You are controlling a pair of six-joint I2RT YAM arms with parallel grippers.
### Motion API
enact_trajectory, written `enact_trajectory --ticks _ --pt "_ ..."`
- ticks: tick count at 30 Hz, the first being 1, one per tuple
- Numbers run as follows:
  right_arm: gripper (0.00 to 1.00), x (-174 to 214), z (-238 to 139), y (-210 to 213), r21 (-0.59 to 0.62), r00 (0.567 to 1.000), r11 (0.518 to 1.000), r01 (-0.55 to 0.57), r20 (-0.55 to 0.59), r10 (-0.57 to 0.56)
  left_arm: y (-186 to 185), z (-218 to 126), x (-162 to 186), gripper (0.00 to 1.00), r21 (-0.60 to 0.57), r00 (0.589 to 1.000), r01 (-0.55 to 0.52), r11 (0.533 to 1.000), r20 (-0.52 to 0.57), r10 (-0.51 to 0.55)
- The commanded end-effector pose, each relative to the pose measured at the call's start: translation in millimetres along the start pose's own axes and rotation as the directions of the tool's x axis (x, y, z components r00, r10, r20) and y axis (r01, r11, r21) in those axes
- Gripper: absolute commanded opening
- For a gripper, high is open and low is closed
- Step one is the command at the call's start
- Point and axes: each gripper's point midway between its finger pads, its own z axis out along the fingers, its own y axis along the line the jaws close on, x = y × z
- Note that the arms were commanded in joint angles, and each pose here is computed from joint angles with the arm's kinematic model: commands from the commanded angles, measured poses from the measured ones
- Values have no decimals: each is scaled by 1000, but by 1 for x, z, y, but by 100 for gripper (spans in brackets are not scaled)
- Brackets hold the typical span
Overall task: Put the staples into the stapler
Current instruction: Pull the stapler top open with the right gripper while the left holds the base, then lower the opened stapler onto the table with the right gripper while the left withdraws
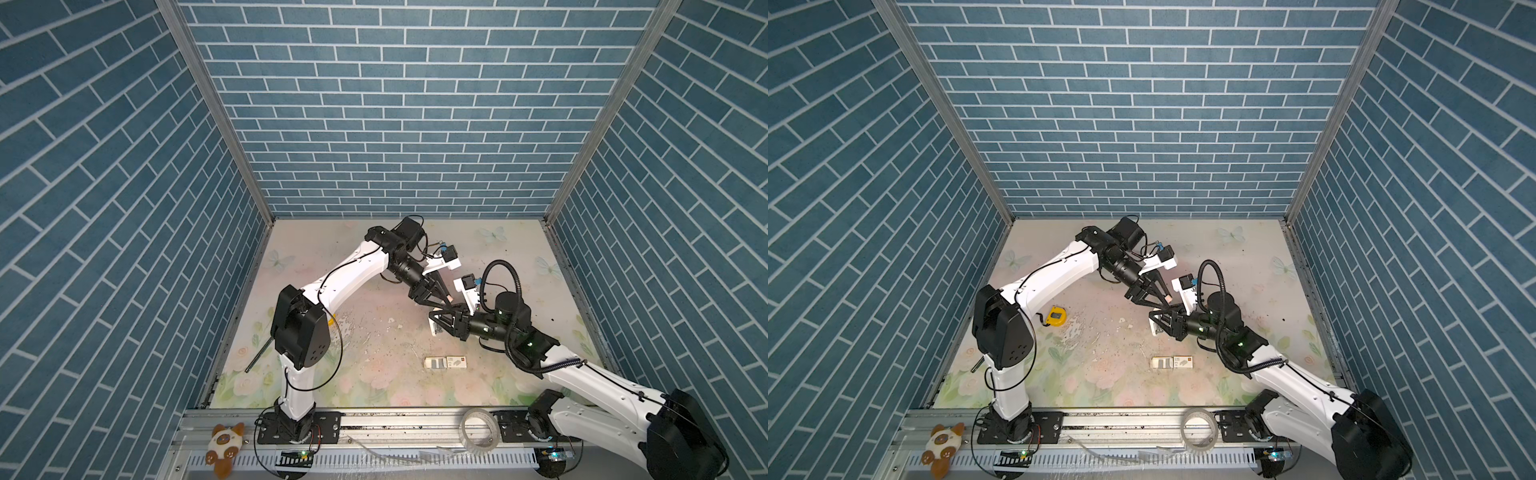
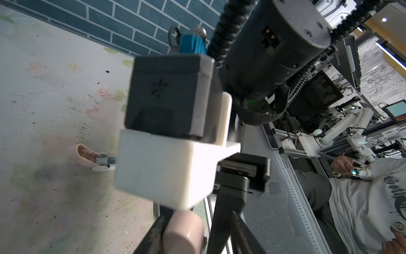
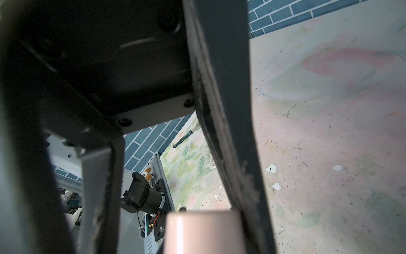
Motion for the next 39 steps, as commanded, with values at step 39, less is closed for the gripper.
enact_trajectory --ticks 39 --pt "20 75 76 -123 603 828 718 349 -556 65 83 -206 69 59 -893 984 177 414 166 -63"
